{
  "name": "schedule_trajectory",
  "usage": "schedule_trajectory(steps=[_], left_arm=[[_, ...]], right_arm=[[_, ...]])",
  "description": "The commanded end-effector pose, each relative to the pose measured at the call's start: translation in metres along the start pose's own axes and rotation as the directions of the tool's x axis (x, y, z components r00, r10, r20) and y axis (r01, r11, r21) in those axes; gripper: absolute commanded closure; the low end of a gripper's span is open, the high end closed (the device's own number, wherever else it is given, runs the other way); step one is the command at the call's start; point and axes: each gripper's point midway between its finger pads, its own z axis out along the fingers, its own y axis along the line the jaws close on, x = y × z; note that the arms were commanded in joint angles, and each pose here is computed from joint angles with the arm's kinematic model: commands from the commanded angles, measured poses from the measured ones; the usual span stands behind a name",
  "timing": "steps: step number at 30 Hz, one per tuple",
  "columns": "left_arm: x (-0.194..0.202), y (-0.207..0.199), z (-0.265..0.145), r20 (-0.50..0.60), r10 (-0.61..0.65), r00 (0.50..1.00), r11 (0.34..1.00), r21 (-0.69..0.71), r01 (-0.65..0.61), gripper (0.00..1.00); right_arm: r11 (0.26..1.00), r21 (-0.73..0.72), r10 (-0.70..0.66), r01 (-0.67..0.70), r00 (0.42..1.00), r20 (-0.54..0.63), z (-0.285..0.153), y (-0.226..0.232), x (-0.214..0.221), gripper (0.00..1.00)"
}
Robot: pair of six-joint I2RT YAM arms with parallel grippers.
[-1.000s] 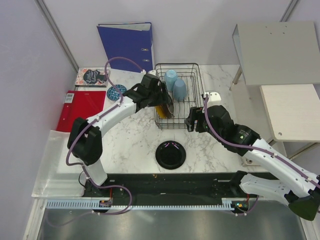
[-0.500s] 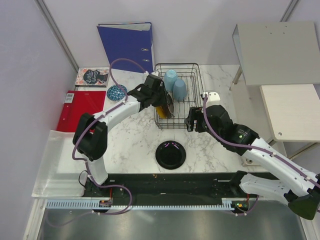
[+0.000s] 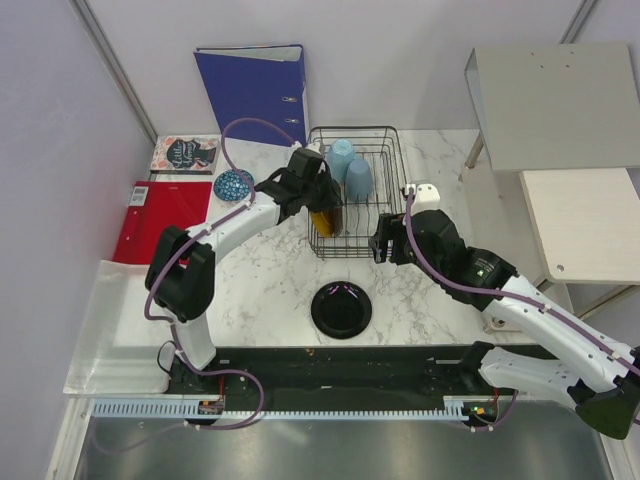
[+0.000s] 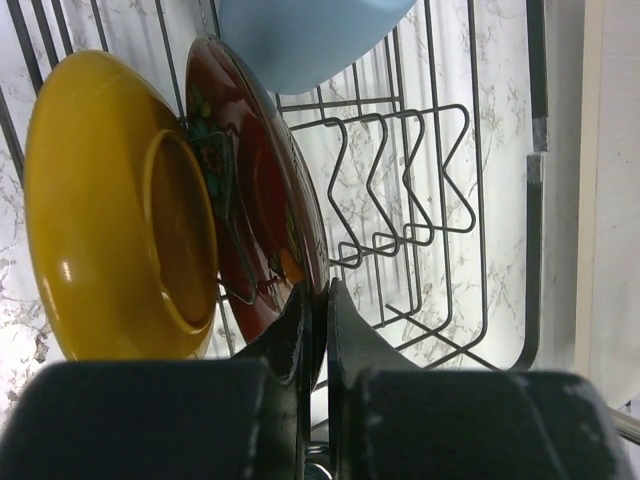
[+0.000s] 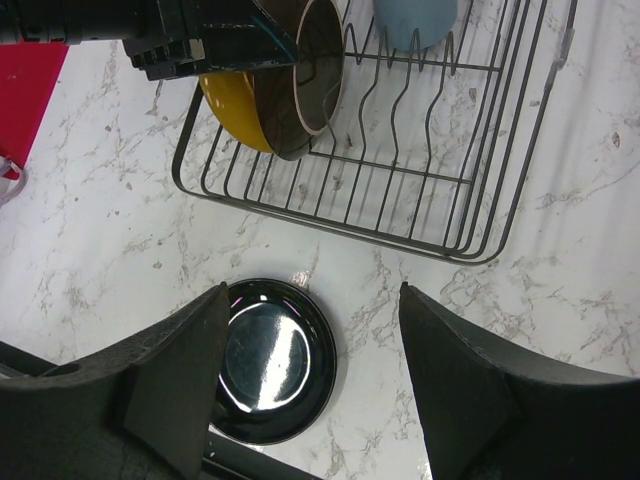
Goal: Unload the mixed dishes from the dish rack
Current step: Pick up the plate from the dish rack.
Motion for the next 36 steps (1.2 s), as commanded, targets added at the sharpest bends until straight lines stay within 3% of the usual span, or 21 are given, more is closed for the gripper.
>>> schedule_trajectory(steps=[1,8,17,21,23,25,26,28,29,30,32,34,35,36], left_arm=[[-0.028,-0.013,-0.023,0.056,-0.030,0.998,0.995,0.099,0.024,0.98],[-0.061,-0.041,-0.061,0.117,-0.057,0.991,0.947,0.320,0.017,0.98],[-0.102,-0.094,-0.140,0.222,-0.014,0.975,0.825,0.553,-0.113,0.98],[-0.099,-0.113,-0.172,0.259,0.056,0.964,0.759,0.616,-0.210,0.98],[-0.088,-0.109,-0.180,0.278,0.155,0.948,0.772,0.565,-0.292,0.98],[-0.087,-0.102,-0.185,0.336,0.244,0.910,0.802,0.458,-0.384,0.98],[-0.083,-0.093,-0.189,0.390,0.367,0.844,0.805,0.321,-0.499,0.98],[-0.069,-0.080,-0.189,0.409,0.507,0.758,0.778,0.161,-0.607,0.98],[-0.057,-0.087,-0.200,0.438,0.615,0.656,0.696,0.091,-0.713,0.98],[-0.049,-0.062,-0.189,0.389,0.674,0.628,0.691,-0.033,-0.722,0.98],[-0.026,-0.060,-0.191,0.360,0.768,0.530,0.597,-0.102,-0.796,0.98],[-0.013,-0.039,-0.194,0.324,0.819,0.473,0.551,-0.217,-0.806,0.98],[0.001,-0.044,-0.198,0.320,0.858,0.401,0.482,-0.235,-0.844,0.98],[0.016,-0.020,-0.191,0.251,0.897,0.363,0.430,-0.308,-0.848,0.98]], right_arm=[[1.000,0.012,0.007,-0.007,0.999,0.044,0.000,-0.002,-0.008,0.24],[1.000,0.014,0.003,-0.004,0.997,0.077,-0.010,-0.004,-0.021,0.24],[1.000,0.016,0.011,-0.014,0.990,0.141,-0.033,-0.006,-0.047,0.24],[0.999,0.041,0.027,-0.034,0.987,0.157,-0.038,-0.011,-0.052,0.24],[0.996,0.076,0.040,-0.053,0.986,0.161,-0.038,-0.016,-0.054,0.24],[0.992,0.108,0.044,-0.061,0.987,0.152,-0.038,-0.021,-0.054,0.24],[0.989,0.134,0.046,-0.067,0.987,0.157,-0.037,-0.025,-0.055,0.24],[0.985,0.154,0.051,-0.076,0.985,0.164,-0.038,-0.029,-0.057,0.24],[0.983,0.163,0.059,-0.087,0.984,0.166,-0.036,-0.030,-0.057,0.24],[0.981,0.169,0.063,-0.092,0.984,0.169,-0.036,-0.032,-0.059,0.24],[0.981,0.171,0.065,-0.092,0.986,0.156,-0.031,-0.030,-0.058,0.24],[0.982,0.161,0.072,-0.095,0.987,0.143,-0.027,-0.027,-0.061,0.23],[0.982,0.162,0.072,-0.092,0.989,0.128,-0.022,-0.025,-0.060,0.23],[0.981,0.167,0.075,-0.096,0.989,0.124,-0.022,-0.026,-0.062,0.23]])
